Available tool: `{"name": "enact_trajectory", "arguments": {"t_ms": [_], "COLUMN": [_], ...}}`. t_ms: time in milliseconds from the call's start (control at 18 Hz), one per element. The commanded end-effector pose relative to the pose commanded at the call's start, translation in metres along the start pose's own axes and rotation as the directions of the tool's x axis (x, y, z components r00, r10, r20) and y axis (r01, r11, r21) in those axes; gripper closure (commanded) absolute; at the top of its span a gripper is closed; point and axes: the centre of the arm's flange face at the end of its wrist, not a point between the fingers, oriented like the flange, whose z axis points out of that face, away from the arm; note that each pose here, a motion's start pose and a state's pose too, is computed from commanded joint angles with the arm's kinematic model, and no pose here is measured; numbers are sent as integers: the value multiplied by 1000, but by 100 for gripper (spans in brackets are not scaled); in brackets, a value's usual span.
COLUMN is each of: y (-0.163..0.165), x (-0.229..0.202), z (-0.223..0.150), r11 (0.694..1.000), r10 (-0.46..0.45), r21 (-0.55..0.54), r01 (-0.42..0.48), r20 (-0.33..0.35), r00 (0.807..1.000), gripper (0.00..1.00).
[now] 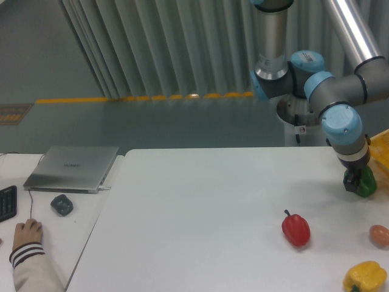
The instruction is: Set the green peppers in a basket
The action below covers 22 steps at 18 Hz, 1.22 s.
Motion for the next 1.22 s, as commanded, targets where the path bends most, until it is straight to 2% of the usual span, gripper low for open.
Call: {"name": "enact_trajectory", "arguments": {"t_ms": [1222], "y": [0], "x": [-17], "z": [13], "r11": [1000], "r10": [-13], "r21": [11], "r01": [13], "r20": [-18], "r00": [1000], "gripper": [2]}}
